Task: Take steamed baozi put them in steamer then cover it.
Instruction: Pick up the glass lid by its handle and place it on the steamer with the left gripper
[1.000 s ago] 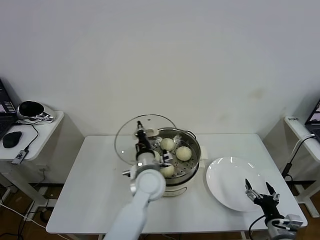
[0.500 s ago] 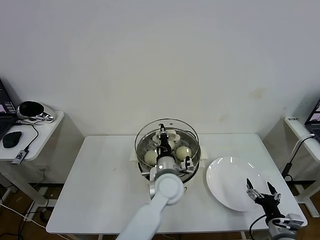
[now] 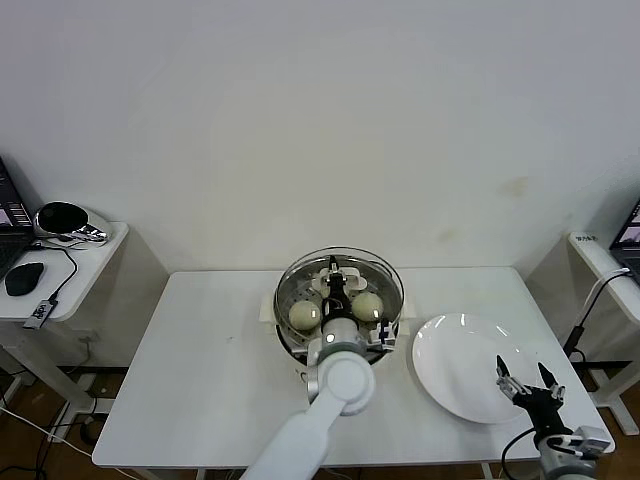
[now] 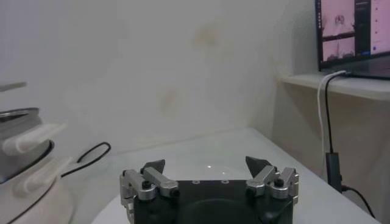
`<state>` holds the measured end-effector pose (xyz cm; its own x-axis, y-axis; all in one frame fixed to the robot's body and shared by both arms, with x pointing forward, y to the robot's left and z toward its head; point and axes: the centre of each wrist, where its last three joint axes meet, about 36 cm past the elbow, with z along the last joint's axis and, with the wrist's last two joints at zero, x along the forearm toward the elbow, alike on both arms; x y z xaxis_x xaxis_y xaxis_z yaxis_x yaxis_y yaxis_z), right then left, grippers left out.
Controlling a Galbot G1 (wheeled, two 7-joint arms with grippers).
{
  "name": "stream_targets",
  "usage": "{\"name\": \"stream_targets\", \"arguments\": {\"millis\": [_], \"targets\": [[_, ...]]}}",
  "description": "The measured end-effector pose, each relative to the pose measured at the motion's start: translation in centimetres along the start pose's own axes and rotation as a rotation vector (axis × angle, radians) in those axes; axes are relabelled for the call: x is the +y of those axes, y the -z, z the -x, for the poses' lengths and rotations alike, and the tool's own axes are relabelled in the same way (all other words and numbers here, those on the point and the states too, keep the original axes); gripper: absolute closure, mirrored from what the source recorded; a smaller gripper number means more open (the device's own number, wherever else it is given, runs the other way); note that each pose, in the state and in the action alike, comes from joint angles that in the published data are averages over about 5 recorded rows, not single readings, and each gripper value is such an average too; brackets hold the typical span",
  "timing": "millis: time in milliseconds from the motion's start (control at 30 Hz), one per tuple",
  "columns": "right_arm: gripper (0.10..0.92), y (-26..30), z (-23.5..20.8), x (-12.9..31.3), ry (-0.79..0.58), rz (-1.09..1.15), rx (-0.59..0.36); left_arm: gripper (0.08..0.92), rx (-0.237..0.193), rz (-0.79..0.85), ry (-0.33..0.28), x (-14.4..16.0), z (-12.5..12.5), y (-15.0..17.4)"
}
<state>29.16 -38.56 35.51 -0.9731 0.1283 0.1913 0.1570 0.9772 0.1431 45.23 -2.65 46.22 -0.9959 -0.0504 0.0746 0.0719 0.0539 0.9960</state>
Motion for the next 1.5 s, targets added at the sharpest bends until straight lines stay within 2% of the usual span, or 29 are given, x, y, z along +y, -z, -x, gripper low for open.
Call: {"name": "stream_targets", "arguments": {"millis": [733,1500], "targets": [[0.200,-0.4,0.0,-0.1,-0.005,-0.011,0.002,0.860,0.015,-0.001,-0.064,-1.1,0.7,-0.3],[0.200,-0.4,-0.2,-0.2,-0.009,-0.016,-0.002,0.860,0.021,0.024,-0.035,-2.6,0.8,-0.3]]}}
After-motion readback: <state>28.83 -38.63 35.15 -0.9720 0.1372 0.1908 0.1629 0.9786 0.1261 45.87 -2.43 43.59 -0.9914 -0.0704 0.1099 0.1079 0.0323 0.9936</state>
